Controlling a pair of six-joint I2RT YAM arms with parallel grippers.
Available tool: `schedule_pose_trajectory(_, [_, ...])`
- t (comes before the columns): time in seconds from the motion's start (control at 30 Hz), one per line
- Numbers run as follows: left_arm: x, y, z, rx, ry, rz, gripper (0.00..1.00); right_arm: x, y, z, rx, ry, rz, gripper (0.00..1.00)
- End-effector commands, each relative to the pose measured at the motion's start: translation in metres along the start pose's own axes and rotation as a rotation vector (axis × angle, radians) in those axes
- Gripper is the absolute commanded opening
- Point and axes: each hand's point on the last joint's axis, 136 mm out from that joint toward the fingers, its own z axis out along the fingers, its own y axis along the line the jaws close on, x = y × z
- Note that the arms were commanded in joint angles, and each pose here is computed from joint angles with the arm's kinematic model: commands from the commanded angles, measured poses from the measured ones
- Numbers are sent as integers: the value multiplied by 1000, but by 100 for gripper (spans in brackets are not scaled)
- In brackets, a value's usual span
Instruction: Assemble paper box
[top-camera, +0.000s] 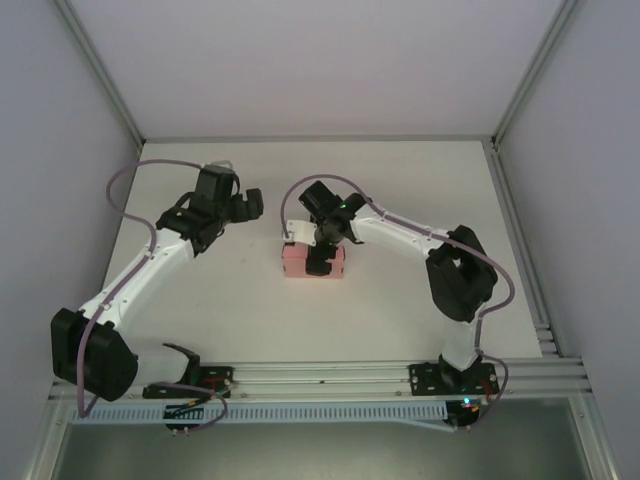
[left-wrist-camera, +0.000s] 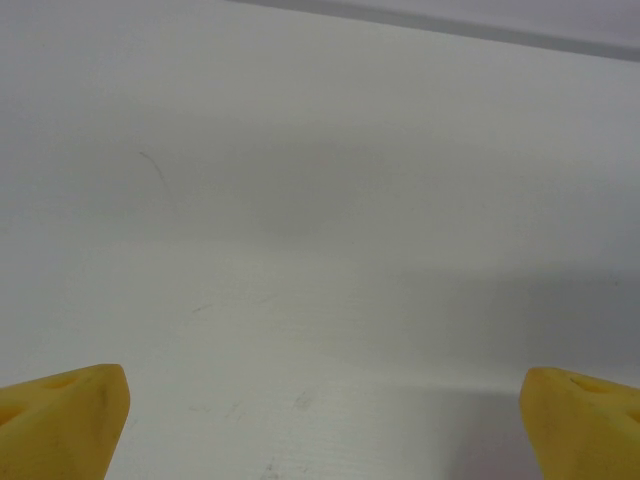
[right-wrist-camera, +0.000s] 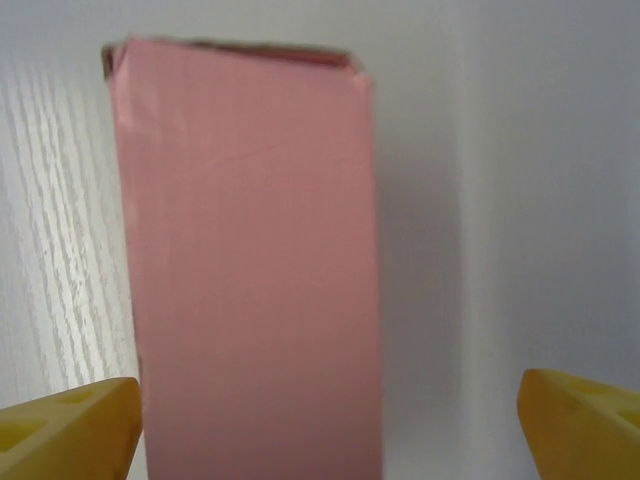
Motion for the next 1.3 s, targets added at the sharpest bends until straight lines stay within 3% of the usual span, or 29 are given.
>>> schedule_pose_trajectory(0.0, [2, 9, -2, -23, -5, 15, 100, 9, 9, 5, -51, 70, -39, 92])
schedule_pose_trajectory(0.1, [4, 8, -1, -16, -2, 21, 100, 11, 10, 13, -65, 88, -33, 89])
schedule_pose_trajectory(0.23, [8, 8, 0, -10, 6, 23, 100, 17, 8, 22, -60, 138, -20, 71])
schedule_pose_trajectory(0.47, [10, 10, -1, -9, -5, 20, 100, 16, -2, 21, -11, 152, -1, 53])
schedule_pose_trajectory(0.57, [10, 11, -2, -13, -6, 24, 100, 13, -13, 15, 62, 157, 13, 36])
schedule_pose_trajectory(0.7, [9, 12, -5, -10, -12, 24, 100, 9, -29, -3, 172, 155, 13, 32])
schedule_pose_trajectory(0.93, [9, 16, -12, -14, -34, 15, 100, 7, -64, -52, 523, 132, -72, 27])
schedule_pose_trajectory(1.07, [9, 19, -13, -21, -41, 2, 100, 11, -80, -80, 753, 149, -162, 29])
schedule_pose_trajectory(1.27, [17, 22, -13, -25, -32, -12, 100, 20, -88, -77, 862, 189, -260, 28])
